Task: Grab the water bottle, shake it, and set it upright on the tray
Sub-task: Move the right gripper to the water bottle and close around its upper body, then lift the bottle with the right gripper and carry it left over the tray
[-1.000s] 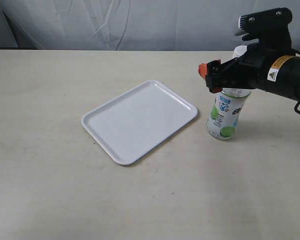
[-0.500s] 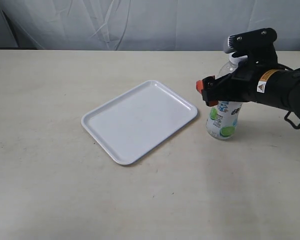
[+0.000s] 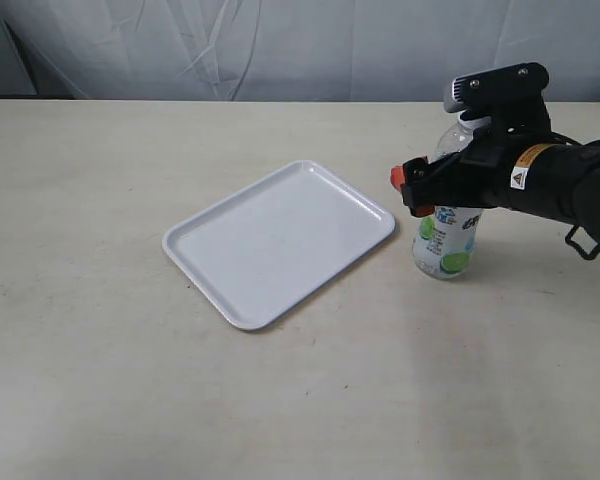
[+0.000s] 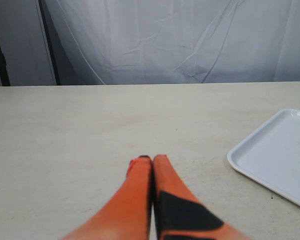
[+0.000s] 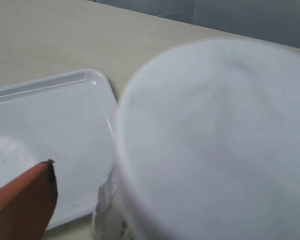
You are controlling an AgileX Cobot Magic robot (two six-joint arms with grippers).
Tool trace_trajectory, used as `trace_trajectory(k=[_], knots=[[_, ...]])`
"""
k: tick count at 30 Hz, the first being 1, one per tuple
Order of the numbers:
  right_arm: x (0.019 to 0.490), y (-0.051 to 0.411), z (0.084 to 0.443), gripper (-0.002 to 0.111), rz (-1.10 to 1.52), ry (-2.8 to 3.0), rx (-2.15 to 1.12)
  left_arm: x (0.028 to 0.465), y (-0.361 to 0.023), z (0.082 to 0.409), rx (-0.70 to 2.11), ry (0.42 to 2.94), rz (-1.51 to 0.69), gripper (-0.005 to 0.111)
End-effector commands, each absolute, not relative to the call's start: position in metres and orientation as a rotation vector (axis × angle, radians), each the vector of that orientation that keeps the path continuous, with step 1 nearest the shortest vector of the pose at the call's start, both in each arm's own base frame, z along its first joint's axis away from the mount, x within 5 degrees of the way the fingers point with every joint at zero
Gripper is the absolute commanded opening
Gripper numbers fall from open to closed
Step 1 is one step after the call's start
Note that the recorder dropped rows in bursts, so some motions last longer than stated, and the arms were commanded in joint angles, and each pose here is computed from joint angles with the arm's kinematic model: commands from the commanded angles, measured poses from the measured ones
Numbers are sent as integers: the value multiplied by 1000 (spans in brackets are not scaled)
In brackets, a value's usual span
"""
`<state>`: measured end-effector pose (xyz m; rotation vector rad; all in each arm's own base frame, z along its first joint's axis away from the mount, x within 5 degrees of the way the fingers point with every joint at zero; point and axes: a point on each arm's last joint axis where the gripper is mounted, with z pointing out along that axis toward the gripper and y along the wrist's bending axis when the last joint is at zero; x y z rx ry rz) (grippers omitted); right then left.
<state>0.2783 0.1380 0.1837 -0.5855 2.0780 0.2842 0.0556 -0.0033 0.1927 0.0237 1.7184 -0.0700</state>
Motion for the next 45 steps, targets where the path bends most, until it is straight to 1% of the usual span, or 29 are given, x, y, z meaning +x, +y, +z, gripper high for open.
trace_trajectory(k=[1,3,4,5,6,7,8,10,11,16,19,24,28,31,33,35,37,43,45], knots=[[278,137,180,96,263,2121,-599,55,-3,192,19,1716,-73,0],[277,136,179,95,258,2132,-600,55,-3,192,19,1716,-73,0],[277,136,178,92,256,2137,-601,55,-3,192,19,1716,-73,0],[277,136,178,87,255,2139,-601,55,-3,192,19,1716,-73,0],[277,136,178,78,255,2144,-600,55,-3,192,19,1716,-73,0],[277,136,178,66,253,2148,-600,55,-3,192,19,1716,-73,0],[277,136,177,51,250,2154,-601,55,-3,192,19,1716,-73,0],[276,135,176,17,242,2172,-604,55,-3,192,19,1716,-73,0],[276,134,175,2,239,2177,-605,55,-3,192,19,1716,-73,0],[275,133,176,2,254,2201,-549,55,-3,192,19,1716,-73,0],[272,132,193,-1,263,2147,-537,55,-3,192,19,1716,-73,0],[255,124,251,-1,300,1938,-493,55,-3,192,19,1716,-73,0],[227,116,309,-1,384,1704,-414,55,-3,192,19,1716,-73,0],[203,115,342,-1,470,1528,-387,55,-3,192,19,1716,-73,0],[191,116,355,-1,533,1449,-374,55,-3,192,19,1716,-73,0],[186,121,357,-1,569,1434,-389,55,-3,192,19,1716,-73,0],[186,130,348,-1,580,1505,-423,55,-3,192,19,1716,-73,0],[200,164,288,-1,535,1846,-577,55,-3,192,19,1716,-73,0],[202,172,276,-1,531,1893,-610,55,-3,192,19,1716,-73,0]])
